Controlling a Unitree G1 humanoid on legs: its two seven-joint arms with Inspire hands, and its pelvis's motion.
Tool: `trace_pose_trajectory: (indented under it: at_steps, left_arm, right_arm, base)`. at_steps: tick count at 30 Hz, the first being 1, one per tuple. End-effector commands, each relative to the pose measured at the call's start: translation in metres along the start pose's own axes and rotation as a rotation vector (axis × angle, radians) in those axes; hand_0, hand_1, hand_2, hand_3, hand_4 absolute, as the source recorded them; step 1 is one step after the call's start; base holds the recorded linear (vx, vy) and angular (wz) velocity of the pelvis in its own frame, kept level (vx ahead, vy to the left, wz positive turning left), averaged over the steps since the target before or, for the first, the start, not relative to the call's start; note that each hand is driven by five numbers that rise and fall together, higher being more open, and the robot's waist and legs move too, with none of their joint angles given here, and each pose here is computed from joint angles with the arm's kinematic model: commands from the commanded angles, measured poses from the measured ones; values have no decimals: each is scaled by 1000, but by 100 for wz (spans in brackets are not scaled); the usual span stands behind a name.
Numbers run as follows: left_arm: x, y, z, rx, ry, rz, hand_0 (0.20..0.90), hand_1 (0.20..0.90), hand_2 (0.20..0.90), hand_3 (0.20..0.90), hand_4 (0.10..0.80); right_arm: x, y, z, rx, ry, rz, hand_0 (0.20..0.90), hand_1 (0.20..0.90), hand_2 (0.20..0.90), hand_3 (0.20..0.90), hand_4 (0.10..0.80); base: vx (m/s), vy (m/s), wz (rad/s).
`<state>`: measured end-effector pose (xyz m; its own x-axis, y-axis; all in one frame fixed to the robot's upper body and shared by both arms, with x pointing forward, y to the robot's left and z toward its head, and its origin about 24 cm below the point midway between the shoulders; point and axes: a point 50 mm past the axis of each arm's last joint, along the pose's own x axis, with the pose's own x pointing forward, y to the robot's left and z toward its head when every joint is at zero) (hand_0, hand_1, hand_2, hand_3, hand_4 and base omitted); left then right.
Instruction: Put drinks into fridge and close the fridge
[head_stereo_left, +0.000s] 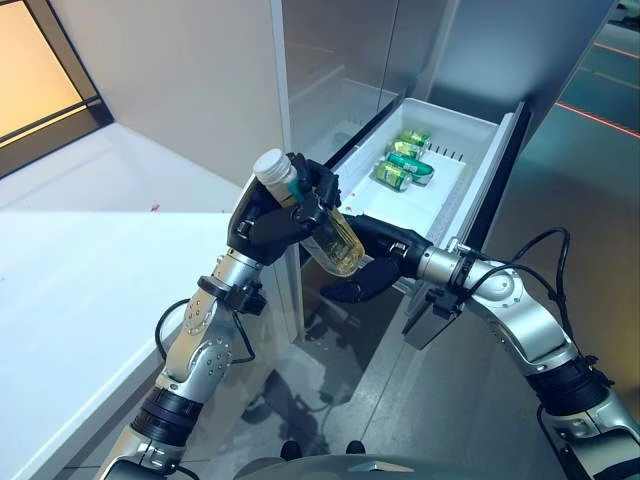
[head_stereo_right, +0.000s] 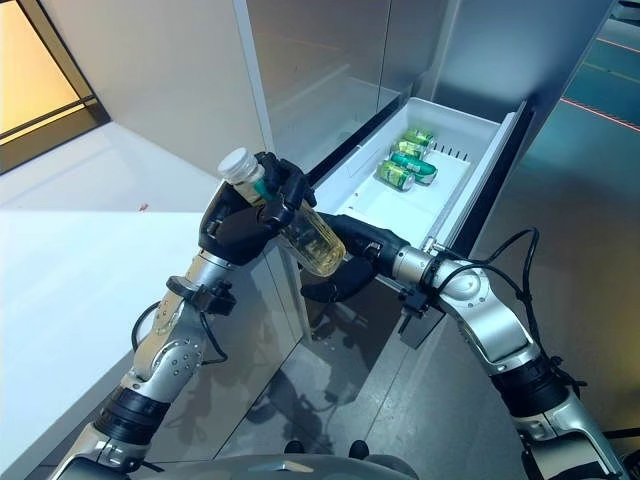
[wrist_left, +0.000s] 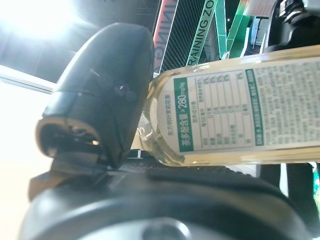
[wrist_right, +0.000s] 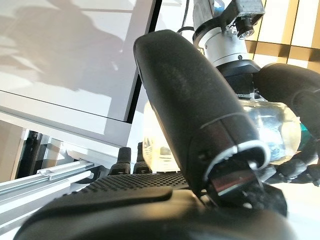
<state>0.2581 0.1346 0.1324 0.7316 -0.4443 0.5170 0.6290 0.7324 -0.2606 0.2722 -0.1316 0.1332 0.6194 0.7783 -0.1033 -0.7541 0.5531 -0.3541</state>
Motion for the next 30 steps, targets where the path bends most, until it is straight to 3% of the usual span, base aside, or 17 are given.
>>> trace_pose_trajectory:
  at_steps: [1, 15, 16, 17, 18, 23, 30]
  left_arm:
    - [46, -33, 40, 69, -284, -213, 300, 300, 300, 200, 100]
    - [44, -28, 39, 151, -267, -196, 300, 300, 300, 200, 100]
    - [44, -28, 39, 149, -267, -197, 300, 300, 300, 200, 100]
    - [44, -27, 39, 148, -268, -197, 300, 300, 300, 200, 100]
    - [43, -27, 39, 139, -271, -198, 300, 300, 300, 200, 100]
    - [42, -30, 40, 122, -288, -221, 300, 300, 300, 200, 100]
    - [45, -37, 45, 266, -318, -237, 300, 300, 300, 200, 100]
  right_arm:
    - [20, 0, 67, -42, -324, 67, 900, 900, 900, 900, 800]
    - [27, -2, 44, 182, -252, 13, 900, 900, 900, 900, 800]
    - [27, -2, 42, 188, -244, 17, 648, 648, 648, 606, 506]
    - [27, -2, 42, 191, -242, 18, 531, 531, 531, 469, 369]
    - [27, 0, 38, 213, -221, 34, 300, 300, 300, 200, 100]
    - [27, 3, 31, 220, -195, 35, 300, 300, 300, 200, 100]
    - [28, -2, 30, 204, -185, -10, 300, 300, 300, 200, 100]
  base:
    - [0, 0, 0]
    - [0, 0, 0]
    - [0, 0, 0]
    - [0, 0, 0]
    - [0, 0, 0]
    - [0, 0, 0]
    - [0, 0, 0]
